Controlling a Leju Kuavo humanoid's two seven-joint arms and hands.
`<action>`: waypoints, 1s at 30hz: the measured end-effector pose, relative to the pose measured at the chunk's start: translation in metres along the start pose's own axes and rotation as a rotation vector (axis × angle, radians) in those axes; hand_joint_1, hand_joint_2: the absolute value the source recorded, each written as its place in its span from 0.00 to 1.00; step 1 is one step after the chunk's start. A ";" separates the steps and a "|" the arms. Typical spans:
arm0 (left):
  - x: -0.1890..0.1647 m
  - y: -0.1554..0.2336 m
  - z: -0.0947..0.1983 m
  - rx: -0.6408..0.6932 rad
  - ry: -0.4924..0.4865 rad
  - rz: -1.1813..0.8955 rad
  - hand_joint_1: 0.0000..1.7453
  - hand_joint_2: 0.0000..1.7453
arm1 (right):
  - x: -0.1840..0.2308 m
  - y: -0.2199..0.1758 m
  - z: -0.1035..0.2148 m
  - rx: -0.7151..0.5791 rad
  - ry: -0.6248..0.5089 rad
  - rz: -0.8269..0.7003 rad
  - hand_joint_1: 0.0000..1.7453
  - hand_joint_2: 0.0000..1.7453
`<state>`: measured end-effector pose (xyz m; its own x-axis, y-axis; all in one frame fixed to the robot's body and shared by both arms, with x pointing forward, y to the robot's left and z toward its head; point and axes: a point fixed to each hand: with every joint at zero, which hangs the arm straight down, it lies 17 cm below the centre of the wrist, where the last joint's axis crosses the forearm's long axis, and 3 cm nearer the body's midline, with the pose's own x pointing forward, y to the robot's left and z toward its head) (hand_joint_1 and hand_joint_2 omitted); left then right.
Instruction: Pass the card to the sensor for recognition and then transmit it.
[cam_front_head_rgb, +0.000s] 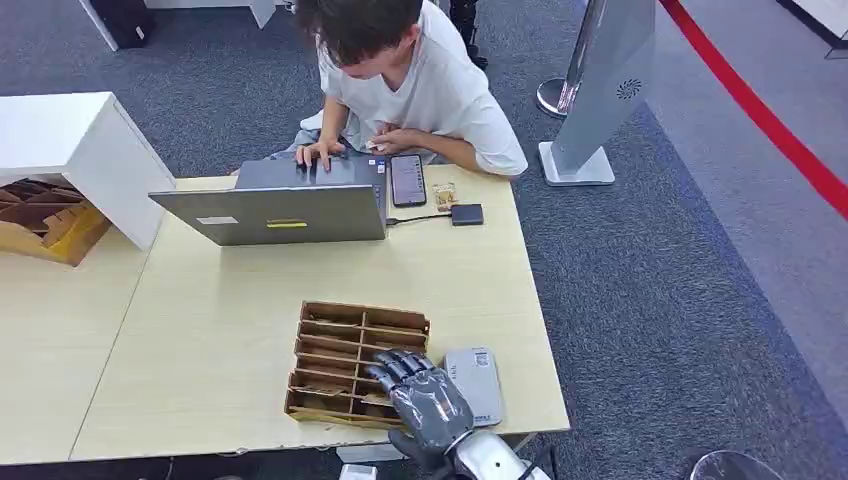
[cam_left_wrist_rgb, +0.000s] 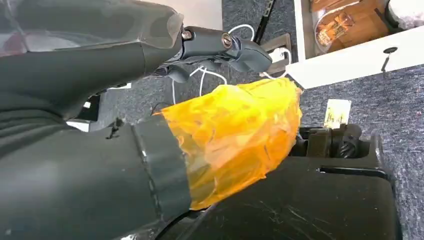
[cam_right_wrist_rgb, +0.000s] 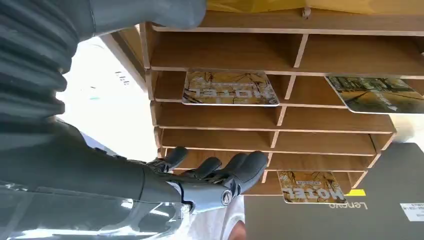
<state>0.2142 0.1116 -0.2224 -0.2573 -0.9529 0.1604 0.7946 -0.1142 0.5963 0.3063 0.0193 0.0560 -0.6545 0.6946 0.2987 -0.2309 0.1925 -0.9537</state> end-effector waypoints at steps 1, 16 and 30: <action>0.000 0.000 0.000 0.000 0.000 -0.001 0.00 0.00 | 0.000 0.000 0.000 0.001 -0.001 0.000 0.21 1.00; 0.000 -0.001 0.000 -0.003 -0.002 -0.001 0.00 0.00 | 0.000 0.002 -0.002 0.009 -0.001 0.004 0.46 1.00; 0.001 0.000 0.000 -0.003 -0.005 -0.003 0.00 0.00 | 0.002 -0.001 -0.006 0.007 -0.003 0.003 0.74 1.00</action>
<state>0.2136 0.1109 -0.2225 -0.2620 -0.9513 0.1623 0.7953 -0.1176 0.5947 0.3094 0.0244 0.0575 -0.6572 0.6930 0.2963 -0.2343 0.1858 -0.9542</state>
